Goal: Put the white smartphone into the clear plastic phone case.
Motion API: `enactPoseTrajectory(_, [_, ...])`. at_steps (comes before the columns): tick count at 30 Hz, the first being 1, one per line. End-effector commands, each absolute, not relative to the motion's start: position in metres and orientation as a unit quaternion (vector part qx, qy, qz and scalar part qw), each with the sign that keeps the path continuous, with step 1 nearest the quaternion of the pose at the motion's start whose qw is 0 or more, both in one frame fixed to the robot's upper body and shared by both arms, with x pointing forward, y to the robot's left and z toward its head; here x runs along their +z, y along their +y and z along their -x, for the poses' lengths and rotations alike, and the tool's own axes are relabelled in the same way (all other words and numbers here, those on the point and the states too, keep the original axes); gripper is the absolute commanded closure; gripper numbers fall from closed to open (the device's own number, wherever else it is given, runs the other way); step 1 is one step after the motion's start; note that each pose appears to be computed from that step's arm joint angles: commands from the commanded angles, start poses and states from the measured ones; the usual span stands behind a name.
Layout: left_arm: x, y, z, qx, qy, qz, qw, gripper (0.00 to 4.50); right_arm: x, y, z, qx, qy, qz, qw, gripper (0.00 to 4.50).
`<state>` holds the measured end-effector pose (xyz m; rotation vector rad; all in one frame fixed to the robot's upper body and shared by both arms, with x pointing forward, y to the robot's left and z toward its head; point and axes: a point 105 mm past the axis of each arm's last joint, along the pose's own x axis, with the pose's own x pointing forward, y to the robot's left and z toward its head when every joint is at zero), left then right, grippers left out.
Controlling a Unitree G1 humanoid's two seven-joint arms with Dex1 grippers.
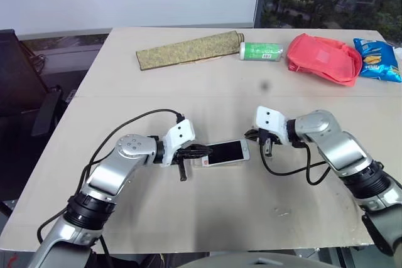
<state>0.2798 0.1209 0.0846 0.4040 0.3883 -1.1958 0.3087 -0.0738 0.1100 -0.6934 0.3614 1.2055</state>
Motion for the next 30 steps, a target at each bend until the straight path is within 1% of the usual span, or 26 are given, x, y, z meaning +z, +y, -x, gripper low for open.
enactPoseTrajectory(1, [0.051,0.125,-0.272,-0.551,0.245,-0.185,0.776,4.50,0.112,-0.064,-0.283,0.601,0.162,0.306,0.720,4.45])
enactPoseTrajectory(3, [0.050,0.124,-0.272,-0.553,0.244,-0.184,0.775,4.50,0.111,-0.061,-0.272,0.621,0.167,0.298,0.705,4.45])
enactPoseTrajectory(8, [0.049,0.120,-0.270,-0.557,0.243,-0.182,0.774,4.50,0.110,-0.060,-0.260,0.639,0.177,0.290,0.690,4.45])
enactPoseTrajectory(15, [0.047,0.118,-0.268,-0.557,0.243,-0.177,0.774,4.50,0.115,-0.064,-0.280,0.598,0.163,0.308,0.722,4.45])
enactPoseTrajectory(20, [0.046,0.119,-0.267,-0.552,0.244,-0.178,0.777,4.50,0.125,-0.072,-0.271,0.622,0.165,0.297,0.705,4.45])
enactPoseTrajectory(22, [0.046,0.120,-0.266,-0.551,0.245,-0.178,0.778,4.50,0.126,-0.074,-0.253,0.656,0.181,0.288,0.674,4.45])
enactPoseTrajectory(24, [0.046,0.119,-0.265,-0.552,0.245,-0.177,0.778,4.50,0.122,-0.072,-0.241,0.676,0.196,0.278,0.654,4.45])
enactPoseTrajectory(30, [0.047,0.117,-0.266,-0.551,0.242,-0.176,0.779,4.50,0.100,-0.073,-0.243,0.659,0.226,0.297,0.652,4.45])
